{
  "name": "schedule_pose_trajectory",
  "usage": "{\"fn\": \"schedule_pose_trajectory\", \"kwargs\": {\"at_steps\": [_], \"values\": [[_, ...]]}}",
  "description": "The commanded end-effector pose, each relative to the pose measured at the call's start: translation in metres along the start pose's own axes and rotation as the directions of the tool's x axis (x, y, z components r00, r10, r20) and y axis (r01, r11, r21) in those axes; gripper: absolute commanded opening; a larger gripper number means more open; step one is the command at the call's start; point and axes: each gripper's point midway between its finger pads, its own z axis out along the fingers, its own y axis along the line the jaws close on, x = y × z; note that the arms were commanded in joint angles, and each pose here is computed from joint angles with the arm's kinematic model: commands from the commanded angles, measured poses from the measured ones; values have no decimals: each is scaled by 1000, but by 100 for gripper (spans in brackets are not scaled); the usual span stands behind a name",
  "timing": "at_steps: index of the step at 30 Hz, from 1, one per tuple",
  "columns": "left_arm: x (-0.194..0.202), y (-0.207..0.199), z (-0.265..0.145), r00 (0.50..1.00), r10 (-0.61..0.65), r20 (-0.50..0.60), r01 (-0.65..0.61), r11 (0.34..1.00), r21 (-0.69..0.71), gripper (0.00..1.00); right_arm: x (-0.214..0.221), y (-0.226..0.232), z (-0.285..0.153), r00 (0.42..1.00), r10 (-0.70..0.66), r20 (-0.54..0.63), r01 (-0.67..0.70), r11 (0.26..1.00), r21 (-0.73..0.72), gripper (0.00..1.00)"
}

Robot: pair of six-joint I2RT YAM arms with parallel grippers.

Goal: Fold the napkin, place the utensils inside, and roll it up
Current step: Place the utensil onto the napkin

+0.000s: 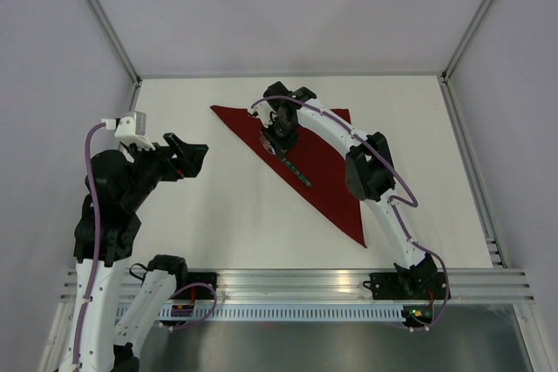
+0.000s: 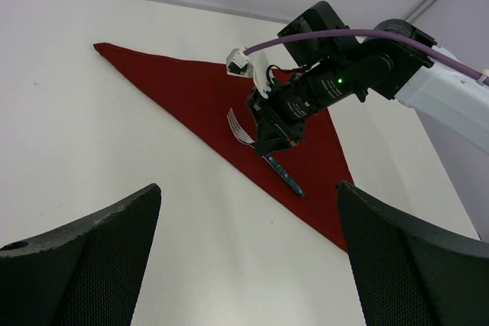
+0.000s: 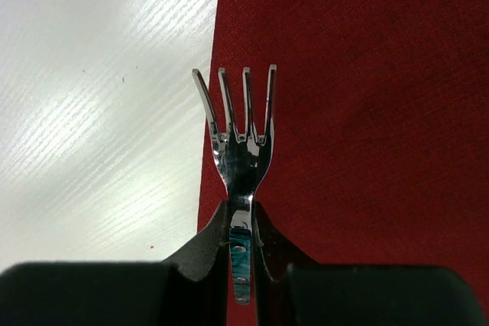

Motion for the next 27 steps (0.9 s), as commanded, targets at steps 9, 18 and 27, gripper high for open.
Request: {"fn": "schedule_pose_trajectory", "kwargs": {"at_steps": [9,18,27], "values": [[-3,0,-1,1000,-20,-3,20,1000,-15,100,-1,-5,9,992,126,-23,-123,989,86,1],[4,6,6,1000,-15,-21,15,1000,-27,100,-14,-10,19,989,142,31,-145,984,108,0],[10,11,8,1000,-9,-30,8,999,-39,100,-14,-17,37,989,137,45,-142,980,140,2]]}}
